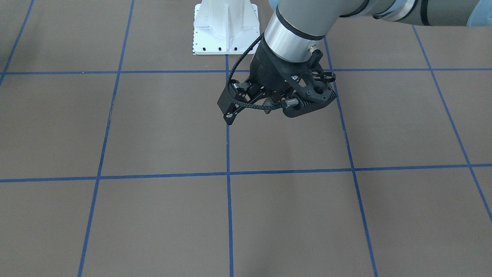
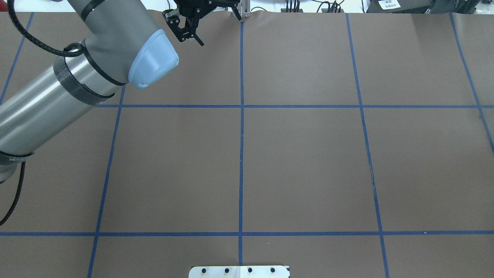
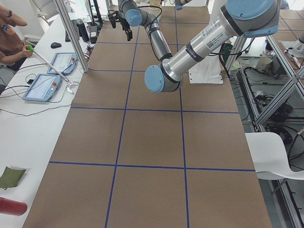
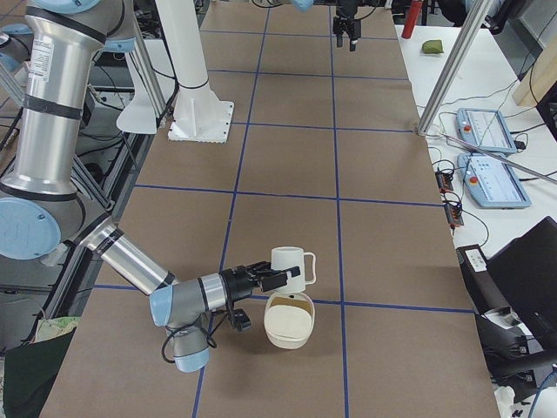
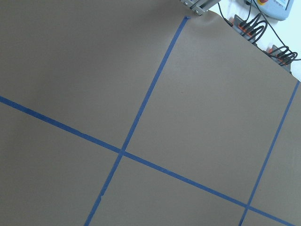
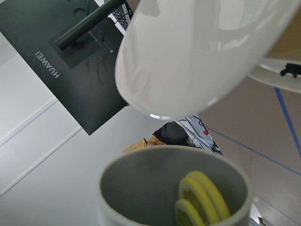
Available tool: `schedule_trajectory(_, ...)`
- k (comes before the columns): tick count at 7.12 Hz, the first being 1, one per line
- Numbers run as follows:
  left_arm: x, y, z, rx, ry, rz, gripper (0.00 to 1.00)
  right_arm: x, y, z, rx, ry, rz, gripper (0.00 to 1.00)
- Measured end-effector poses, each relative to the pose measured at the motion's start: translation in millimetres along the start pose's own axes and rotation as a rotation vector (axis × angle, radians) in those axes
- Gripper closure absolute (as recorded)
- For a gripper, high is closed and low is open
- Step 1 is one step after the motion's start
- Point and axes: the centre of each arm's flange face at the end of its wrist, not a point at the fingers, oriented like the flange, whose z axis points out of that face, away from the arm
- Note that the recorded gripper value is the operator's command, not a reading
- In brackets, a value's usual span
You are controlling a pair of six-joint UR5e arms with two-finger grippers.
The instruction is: Left arm hands cup to right arm to dump lemon
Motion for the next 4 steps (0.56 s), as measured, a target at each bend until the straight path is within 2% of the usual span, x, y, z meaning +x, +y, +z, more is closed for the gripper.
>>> schedule_trajectory(4,5.1,0.8,-2.7,0.012,-0.001,0.0,0.0,1.2,1.3,-2.4,-0.04,0.006,0.175,0.73)
